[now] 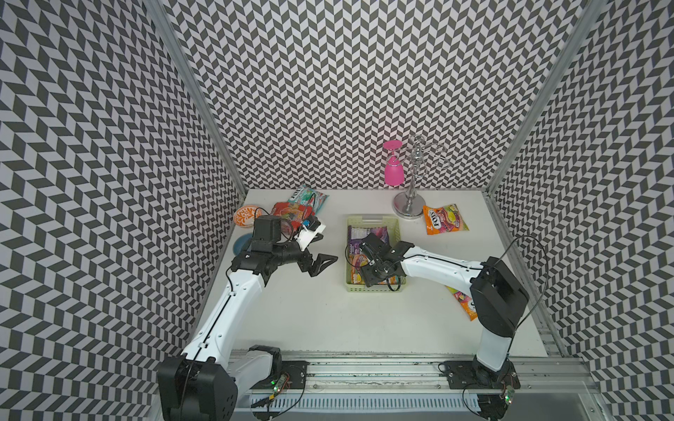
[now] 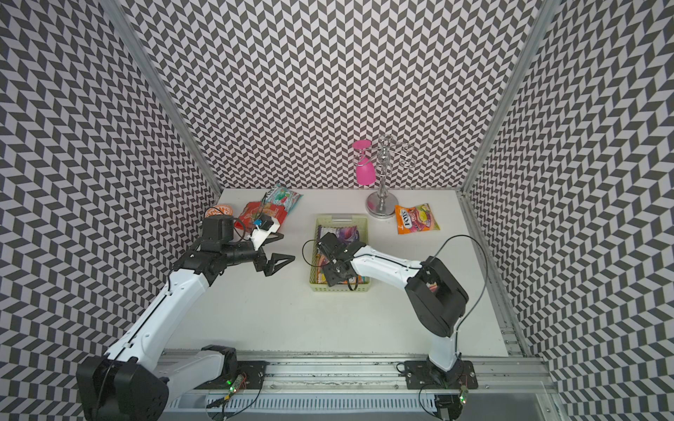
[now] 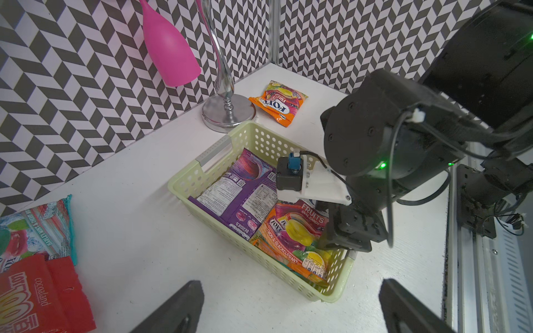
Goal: Put the candies in the basket
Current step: Place the candy in the basket.
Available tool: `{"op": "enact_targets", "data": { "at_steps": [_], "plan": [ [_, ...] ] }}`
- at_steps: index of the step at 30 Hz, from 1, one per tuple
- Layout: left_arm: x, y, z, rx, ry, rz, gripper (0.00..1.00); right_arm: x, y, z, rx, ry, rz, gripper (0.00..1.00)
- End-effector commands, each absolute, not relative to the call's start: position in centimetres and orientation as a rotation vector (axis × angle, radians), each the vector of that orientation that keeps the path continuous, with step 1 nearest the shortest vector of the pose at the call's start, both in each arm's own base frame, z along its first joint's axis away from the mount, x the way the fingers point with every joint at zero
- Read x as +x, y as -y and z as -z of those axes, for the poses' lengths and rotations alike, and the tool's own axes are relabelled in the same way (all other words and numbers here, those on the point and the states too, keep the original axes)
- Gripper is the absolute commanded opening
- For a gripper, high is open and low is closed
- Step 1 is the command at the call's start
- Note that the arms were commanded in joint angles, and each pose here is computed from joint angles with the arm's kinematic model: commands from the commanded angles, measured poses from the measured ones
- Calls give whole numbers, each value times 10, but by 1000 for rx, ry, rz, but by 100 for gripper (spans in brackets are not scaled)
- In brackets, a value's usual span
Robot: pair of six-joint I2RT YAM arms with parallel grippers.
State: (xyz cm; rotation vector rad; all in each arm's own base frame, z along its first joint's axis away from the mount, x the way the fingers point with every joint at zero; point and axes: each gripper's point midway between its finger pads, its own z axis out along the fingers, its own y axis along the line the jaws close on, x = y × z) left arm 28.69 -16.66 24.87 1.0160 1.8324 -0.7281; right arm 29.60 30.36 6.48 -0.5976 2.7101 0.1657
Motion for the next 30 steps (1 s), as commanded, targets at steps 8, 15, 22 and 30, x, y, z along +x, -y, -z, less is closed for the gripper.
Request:
{"op": "enact_targets", "data": {
  "at_steps": [8, 15, 22, 30],
  "plan": [
    [289, 166, -262, 1006, -1804, 726, 99, 295, -296, -83, -618, -2687, -70, 68],
    [289, 165, -263, 1003, -1801, 725, 99, 321, -308, -107, -568, -2641, -145, 69],
    [292, 163, -264, 993, -1806, 704, 99, 336, -318, -75, -562, -2673, -122, 68],
    [312, 153, -277, 928, -1834, 592, 99, 333, -323, -67, -550, -2688, -168, 66]
  ]
}}
